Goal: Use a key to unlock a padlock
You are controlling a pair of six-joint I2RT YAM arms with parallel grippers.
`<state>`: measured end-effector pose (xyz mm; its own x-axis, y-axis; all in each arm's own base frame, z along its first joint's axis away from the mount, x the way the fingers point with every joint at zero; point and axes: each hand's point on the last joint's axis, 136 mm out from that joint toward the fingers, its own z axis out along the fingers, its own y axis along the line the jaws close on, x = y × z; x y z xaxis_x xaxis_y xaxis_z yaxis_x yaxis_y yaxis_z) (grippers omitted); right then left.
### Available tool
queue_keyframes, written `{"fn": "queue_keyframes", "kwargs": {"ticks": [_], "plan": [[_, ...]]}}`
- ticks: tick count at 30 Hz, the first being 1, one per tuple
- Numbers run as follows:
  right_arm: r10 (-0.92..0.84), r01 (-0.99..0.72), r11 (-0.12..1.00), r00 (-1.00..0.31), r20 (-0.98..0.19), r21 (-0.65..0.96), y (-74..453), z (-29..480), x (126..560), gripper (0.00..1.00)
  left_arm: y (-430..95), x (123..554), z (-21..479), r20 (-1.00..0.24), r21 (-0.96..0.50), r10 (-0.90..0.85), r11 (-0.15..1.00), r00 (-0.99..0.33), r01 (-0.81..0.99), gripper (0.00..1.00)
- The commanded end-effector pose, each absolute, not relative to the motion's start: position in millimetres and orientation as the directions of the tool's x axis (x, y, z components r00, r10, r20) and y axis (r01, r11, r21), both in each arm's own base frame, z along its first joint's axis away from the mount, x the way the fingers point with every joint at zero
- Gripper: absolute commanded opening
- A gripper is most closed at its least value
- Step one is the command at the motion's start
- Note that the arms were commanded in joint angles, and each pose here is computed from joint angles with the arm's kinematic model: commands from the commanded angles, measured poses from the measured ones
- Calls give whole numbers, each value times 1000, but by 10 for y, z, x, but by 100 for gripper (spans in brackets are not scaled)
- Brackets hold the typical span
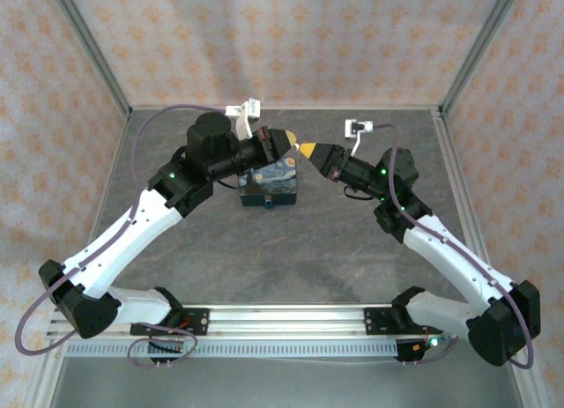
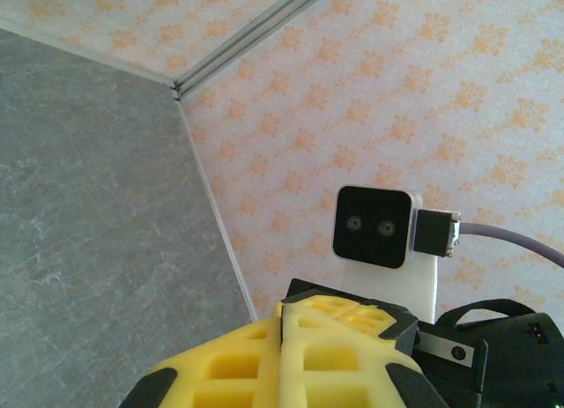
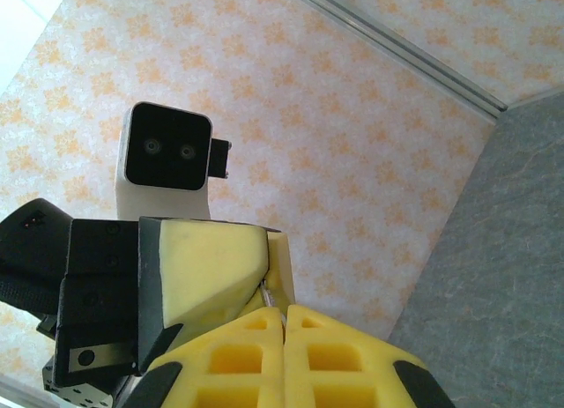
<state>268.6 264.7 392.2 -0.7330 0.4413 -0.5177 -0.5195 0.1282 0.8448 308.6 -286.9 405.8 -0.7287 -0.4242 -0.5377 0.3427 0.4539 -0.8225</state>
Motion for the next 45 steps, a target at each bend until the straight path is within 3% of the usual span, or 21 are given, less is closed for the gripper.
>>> {"fn": "queue_keyframes", "kwargs": {"ticks": [1, 9, 10, 12, 18, 21, 28, 30, 35, 41, 45], "plan": [[469, -551, 115, -703, -534, 827, 2648, 4030, 2717, 0, -2894, 3011, 4190, -545, -826, -418, 415, -727, 381, 0], [466, -544, 175, -689, -556, 821, 2627, 3945, 2728, 0, -2920, 3016, 4163, -550, -820, -410, 431, -727, 377, 0], [468, -543, 189, -682, -561, 818, 2607, 3940, 2731, 0, -2883, 3032, 4145, -552, -816, -416, 448, -723, 365, 6], [470, -544, 203, -676, -568, 814, 2576, 3941, 2730, 0, -2794, 3048, 4118, -555, -810, -430, 475, -713, 344, 34], [465, -516, 269, -670, -579, 813, 2465, 3823, 2782, 0, -2475, 3027, 4065, -591, -775, -460, 550, -662, 310, 70], [443, -519, 330, -653, -615, 789, 2426, 3763, 2798, 0, -2320, 2990, 3942, -613, -747, -462, 604, -641, 278, 100], [363, -469, 524, -633, -684, 711, 2349, 3455, 3072, 0, -2050, 2939, 3225, -611, -670, -428, 728, -666, 146, 100], [329, -445, 587, -632, -702, 676, 2341, 3329, 3203, 0, -2019, 2905, 2980, -601, -648, -406, 751, -688, 123, 92], [251, -380, 717, -641, -725, 584, 2367, 2982, 3626, 0, -1964, 2841, 2328, -563, -638, -407, 767, -719, 65, 90], [175, -300, 826, -668, -723, 478, 2450, 2566, 4207, 0, -1896, 2837, 1797, -619, -643, -437, 759, -653, 101, 100], [137, -275, 853, -703, -697, 444, 2574, 2311, 4518, 0, -1877, 2823, 1619, -685, -598, -400, 786, -609, 156, 100]]}}
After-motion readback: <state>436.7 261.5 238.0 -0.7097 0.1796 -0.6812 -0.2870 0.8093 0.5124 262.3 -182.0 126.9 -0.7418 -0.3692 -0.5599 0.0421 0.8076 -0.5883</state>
